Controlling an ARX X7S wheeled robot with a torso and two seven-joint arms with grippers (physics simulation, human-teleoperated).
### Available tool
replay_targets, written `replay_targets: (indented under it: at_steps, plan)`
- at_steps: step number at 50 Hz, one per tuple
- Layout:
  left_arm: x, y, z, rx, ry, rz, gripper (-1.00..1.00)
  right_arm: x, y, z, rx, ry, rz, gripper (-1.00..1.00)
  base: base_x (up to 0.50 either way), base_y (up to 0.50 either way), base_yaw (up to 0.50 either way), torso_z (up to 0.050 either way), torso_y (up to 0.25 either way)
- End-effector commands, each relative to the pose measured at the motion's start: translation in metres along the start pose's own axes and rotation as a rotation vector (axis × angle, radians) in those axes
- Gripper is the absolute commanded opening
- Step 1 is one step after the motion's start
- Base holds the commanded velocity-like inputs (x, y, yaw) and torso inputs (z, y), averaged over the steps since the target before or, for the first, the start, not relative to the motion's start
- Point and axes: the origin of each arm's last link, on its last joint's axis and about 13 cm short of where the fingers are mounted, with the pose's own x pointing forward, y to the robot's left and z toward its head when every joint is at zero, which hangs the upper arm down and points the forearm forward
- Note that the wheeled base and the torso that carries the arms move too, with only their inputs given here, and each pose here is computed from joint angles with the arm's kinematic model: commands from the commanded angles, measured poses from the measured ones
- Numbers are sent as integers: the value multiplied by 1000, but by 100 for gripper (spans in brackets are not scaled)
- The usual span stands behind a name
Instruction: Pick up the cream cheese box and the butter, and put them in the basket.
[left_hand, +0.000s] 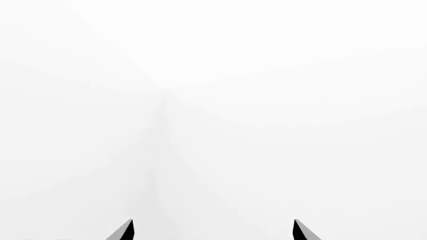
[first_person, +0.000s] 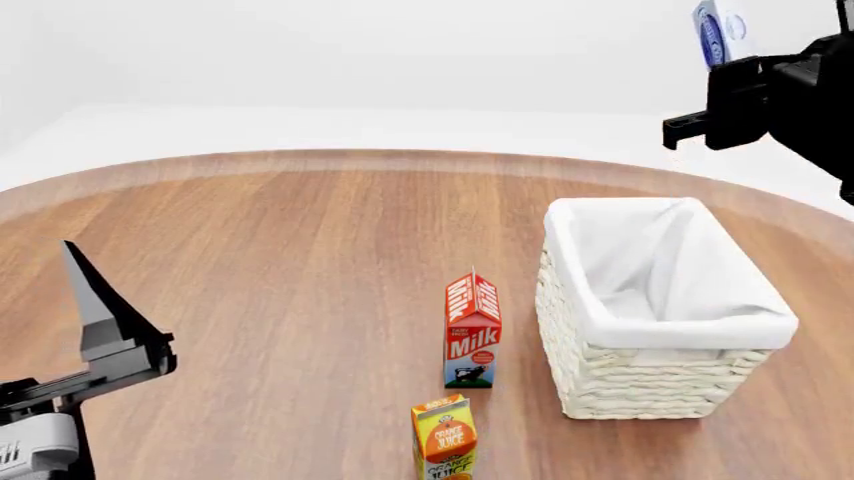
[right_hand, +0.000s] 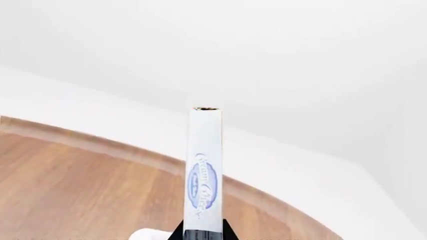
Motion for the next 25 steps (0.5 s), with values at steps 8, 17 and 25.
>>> replay_targets:
  at_steps: [8,17,25]
  plan:
    - [1,1,-1,7,2,-4,100,35,0,4,-27,75,67,-100,0,0,0,0,1]
    - [1,1,-1,6,6,-6,100,46,0,-26,3,196,93,-100,0,0,0,0,0]
    - [2,1,-2,7,8,-5,100,57,-4,-37,17,235,66,-100,0,0,0,0,1]
